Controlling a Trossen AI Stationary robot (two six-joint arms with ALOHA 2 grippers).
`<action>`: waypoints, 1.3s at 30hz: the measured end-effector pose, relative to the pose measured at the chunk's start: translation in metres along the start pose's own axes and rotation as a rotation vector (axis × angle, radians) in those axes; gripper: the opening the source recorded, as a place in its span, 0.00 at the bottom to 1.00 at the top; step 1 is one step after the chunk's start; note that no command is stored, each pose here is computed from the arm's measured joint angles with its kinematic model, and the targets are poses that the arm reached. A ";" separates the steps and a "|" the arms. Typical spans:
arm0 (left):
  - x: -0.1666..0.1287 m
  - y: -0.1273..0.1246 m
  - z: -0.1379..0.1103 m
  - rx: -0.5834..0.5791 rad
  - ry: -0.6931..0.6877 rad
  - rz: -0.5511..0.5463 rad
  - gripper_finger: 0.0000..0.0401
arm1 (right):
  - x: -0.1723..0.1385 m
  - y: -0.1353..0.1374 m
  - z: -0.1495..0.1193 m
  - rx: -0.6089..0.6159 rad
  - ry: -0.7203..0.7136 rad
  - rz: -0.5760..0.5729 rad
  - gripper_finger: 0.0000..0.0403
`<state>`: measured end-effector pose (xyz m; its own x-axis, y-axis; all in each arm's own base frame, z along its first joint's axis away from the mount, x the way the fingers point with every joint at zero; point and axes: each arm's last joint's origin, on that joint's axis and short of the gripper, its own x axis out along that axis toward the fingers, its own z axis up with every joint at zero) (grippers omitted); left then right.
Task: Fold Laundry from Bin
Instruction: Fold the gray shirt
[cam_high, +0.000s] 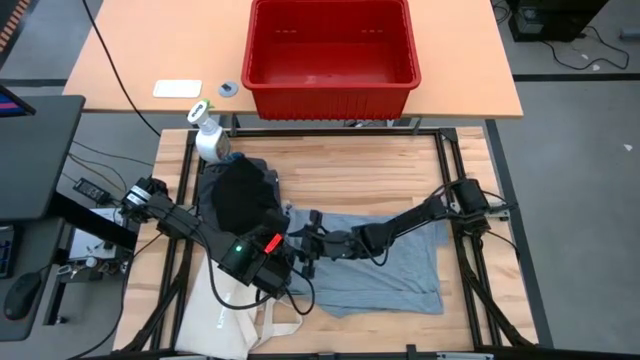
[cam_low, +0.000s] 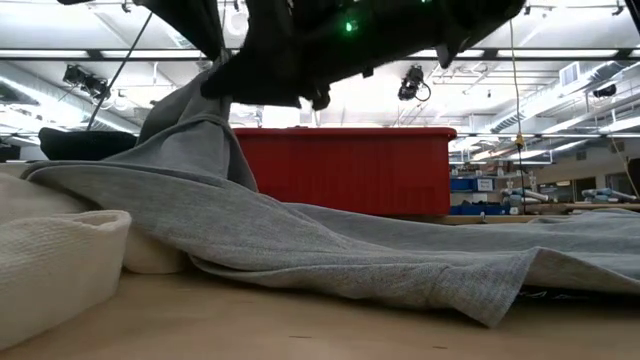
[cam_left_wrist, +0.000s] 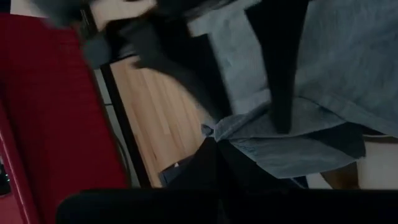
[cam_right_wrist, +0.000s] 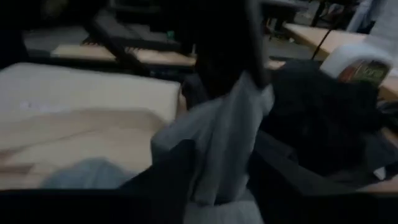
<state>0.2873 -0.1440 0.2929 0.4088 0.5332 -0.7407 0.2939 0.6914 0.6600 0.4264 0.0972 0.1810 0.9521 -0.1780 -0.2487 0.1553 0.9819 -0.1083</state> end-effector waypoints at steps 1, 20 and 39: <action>0.000 0.000 0.000 0.000 0.000 0.002 0.01 | 0.001 0.000 -0.002 -0.002 0.011 0.003 0.40; -0.005 -0.006 -0.018 -0.338 0.165 -0.056 0.38 | 0.000 0.005 -0.015 -0.015 0.091 -0.069 0.03; 0.067 -0.072 -0.059 -0.885 -0.245 -0.153 0.66 | -0.009 0.018 -0.018 -0.045 0.106 -0.155 0.03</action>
<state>0.2430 -0.1289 0.1883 0.6208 0.3570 -0.6980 -0.3649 0.9196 0.1459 0.4163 0.1148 0.1641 0.8841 -0.3350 -0.3257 0.2838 0.9388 -0.1953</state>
